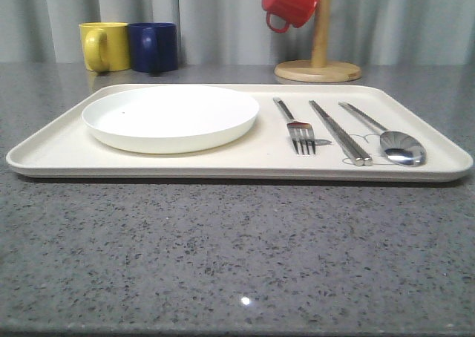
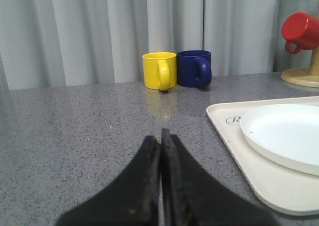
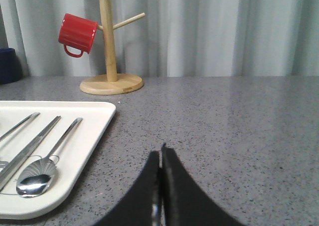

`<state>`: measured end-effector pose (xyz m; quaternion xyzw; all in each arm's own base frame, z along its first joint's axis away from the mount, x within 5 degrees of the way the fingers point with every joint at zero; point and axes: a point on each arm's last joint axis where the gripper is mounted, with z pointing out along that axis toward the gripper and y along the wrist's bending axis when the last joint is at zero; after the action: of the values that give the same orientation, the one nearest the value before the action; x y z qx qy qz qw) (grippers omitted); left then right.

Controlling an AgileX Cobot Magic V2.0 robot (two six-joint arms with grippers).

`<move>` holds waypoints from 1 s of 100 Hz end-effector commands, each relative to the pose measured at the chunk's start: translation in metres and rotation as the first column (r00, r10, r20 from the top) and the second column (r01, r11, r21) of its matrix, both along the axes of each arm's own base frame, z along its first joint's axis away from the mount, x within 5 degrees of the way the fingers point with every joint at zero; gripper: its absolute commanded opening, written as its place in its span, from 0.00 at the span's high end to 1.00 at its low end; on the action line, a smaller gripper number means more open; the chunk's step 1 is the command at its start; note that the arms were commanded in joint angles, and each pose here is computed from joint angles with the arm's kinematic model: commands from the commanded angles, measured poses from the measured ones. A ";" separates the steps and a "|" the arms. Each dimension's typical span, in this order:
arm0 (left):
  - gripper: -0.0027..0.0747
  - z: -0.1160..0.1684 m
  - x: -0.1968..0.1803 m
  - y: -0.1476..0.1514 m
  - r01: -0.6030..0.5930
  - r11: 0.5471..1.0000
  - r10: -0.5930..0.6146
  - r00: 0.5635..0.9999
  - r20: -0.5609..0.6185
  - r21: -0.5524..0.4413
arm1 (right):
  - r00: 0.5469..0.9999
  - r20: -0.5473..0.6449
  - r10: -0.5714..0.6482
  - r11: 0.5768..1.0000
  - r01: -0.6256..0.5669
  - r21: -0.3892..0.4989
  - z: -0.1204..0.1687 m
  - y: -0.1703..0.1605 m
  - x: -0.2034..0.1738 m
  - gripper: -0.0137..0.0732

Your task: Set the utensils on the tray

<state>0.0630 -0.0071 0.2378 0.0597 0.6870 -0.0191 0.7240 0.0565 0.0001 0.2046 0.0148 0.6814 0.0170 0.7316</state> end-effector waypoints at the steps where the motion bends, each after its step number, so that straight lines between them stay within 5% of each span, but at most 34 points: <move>1: 0.99 0.007 -0.004 0.001 -0.003 1.000 0.006 0.994 0.112 -0.023 | 0.992 0.125 -0.005 1.000 0.006 -0.007 0.015 0.000 -0.004 0.92; 40: 0.99 -0.024 -0.010 0.003 -0.038 0.999 0.044 0.986 0.158 -0.039 | 0.992 0.125 -0.005 1.000 0.006 -0.007 0.015 0.000 -0.004 0.92; 100: 0.99 -0.024 -0.010 0.003 -0.038 0.999 0.044 0.987 0.155 -0.039 | 0.992 0.125 -0.005 1.000 0.006 -0.007 0.015 0.000 -0.004 0.92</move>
<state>0.0549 -0.0037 0.2184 0.0405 0.6570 -0.0036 0.7528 0.0565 0.0001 0.2050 0.0148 0.6795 0.0171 0.7334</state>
